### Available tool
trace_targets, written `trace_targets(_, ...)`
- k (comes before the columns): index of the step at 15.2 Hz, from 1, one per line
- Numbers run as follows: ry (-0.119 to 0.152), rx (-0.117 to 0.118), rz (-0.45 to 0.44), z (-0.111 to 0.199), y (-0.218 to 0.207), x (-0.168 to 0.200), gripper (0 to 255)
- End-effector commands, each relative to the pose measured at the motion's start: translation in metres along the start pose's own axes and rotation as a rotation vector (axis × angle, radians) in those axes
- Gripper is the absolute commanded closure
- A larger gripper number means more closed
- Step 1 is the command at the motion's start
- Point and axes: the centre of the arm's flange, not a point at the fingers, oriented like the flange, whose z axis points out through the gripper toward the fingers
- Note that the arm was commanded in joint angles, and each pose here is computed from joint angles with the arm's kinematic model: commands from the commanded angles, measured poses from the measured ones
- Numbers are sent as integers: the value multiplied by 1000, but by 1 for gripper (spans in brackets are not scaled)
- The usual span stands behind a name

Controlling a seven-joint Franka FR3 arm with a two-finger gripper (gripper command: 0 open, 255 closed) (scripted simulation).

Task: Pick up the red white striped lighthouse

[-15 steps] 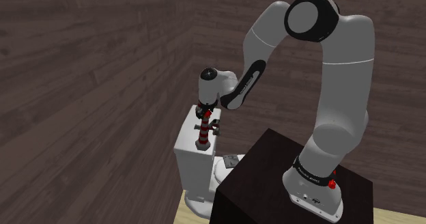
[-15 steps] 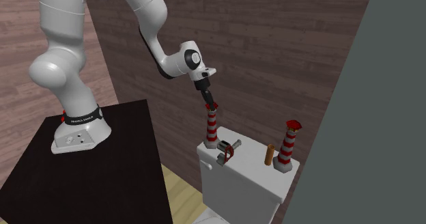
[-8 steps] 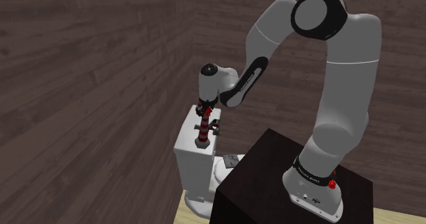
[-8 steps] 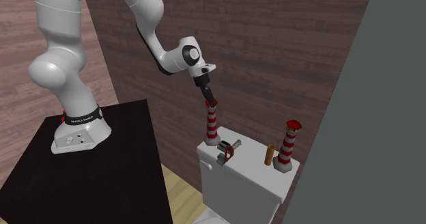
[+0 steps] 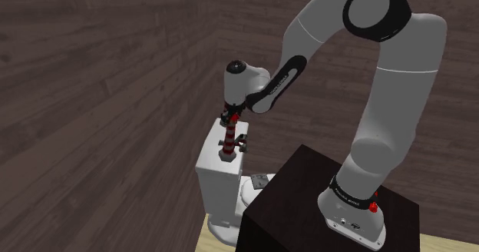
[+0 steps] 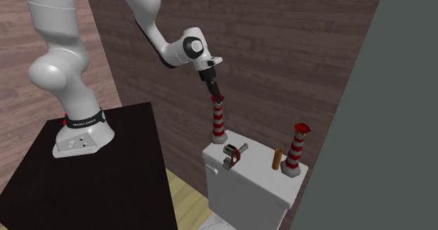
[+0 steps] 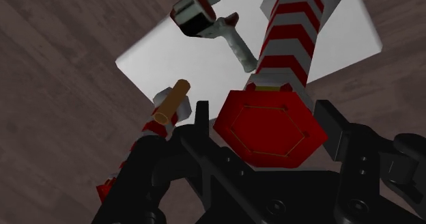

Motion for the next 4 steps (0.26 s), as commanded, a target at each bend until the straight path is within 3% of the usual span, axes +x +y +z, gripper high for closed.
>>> trace_targets(1,0,0,0,-10,3,2,255)
trace_targets(4,0,0,0,-16,5,4,255)
